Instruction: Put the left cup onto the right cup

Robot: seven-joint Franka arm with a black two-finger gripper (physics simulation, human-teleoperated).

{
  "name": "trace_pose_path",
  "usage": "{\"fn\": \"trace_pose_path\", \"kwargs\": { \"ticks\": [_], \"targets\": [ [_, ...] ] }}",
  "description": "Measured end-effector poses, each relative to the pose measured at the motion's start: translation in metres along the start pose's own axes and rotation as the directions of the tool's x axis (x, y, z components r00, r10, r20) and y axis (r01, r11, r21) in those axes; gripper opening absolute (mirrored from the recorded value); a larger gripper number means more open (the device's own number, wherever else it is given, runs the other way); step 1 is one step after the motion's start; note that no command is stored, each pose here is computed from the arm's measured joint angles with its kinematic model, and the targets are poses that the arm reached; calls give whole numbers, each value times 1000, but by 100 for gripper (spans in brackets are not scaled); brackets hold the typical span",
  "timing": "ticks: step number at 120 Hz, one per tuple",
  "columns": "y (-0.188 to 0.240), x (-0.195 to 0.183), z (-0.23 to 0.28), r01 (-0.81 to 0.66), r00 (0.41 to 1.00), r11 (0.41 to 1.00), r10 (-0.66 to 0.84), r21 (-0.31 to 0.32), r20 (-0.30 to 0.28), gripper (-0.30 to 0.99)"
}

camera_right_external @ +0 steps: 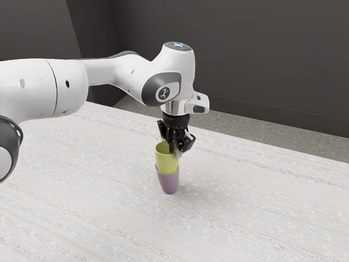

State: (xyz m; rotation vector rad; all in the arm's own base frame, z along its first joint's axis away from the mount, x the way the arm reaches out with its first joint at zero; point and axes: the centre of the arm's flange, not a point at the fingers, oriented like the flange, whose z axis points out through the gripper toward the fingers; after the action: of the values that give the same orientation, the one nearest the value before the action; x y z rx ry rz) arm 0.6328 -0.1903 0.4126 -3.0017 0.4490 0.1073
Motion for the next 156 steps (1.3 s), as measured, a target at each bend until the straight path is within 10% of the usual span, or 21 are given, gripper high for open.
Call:
{"fn": "trace_pose_path", "kwargs": {
  "ticks": [47, 156],
  "targets": [
    [4, -5, -19, -7, 1000, 1000, 7, -2, -16, 62],
    [-17, -71, -129, 13, 999, 1000, -13, -3, -47, 69]
  ]
}}
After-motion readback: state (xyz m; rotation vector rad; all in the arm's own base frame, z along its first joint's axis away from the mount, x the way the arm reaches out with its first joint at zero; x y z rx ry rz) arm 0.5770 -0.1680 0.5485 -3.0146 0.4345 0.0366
